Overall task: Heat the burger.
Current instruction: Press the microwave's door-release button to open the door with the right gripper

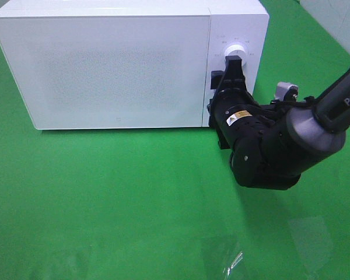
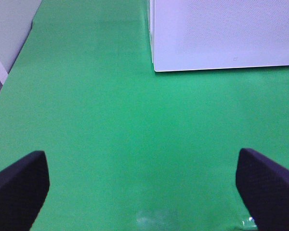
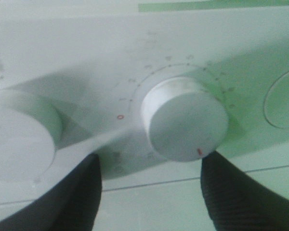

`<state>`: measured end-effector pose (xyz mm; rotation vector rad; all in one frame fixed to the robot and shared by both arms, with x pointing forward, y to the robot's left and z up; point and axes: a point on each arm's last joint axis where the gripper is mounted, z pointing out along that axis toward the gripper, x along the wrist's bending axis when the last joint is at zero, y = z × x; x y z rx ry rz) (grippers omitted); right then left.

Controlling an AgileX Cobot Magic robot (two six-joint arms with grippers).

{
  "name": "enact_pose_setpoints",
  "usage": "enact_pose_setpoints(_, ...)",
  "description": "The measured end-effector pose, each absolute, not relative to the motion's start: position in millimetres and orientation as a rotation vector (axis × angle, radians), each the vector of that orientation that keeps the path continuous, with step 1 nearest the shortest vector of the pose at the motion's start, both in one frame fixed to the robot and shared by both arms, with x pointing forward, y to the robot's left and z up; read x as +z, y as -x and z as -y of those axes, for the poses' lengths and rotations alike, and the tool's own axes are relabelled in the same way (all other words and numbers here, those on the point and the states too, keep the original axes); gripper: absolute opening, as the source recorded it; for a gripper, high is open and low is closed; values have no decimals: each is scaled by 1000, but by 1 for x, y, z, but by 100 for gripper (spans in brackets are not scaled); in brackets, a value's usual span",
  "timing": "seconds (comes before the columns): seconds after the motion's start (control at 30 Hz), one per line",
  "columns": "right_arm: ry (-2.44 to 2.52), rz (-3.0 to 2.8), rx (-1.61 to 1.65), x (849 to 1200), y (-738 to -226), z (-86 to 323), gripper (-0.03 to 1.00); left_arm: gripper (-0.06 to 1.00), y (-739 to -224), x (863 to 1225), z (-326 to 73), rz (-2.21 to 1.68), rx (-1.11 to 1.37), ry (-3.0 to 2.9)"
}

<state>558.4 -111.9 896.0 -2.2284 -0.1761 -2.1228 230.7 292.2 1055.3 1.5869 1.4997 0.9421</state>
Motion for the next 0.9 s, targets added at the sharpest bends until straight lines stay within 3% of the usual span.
enact_pose_setpoints(0.37, 2217, 449, -2177, 928, -555, 110, 67, 97, -231, 1055, -292, -1500, 942, -1587)
enact_pose_setpoints(0.9, 2184, 1849, -1664, 945, -520, 98, 68, 97, -231, 1055, -292, -1500, 942, -1587)
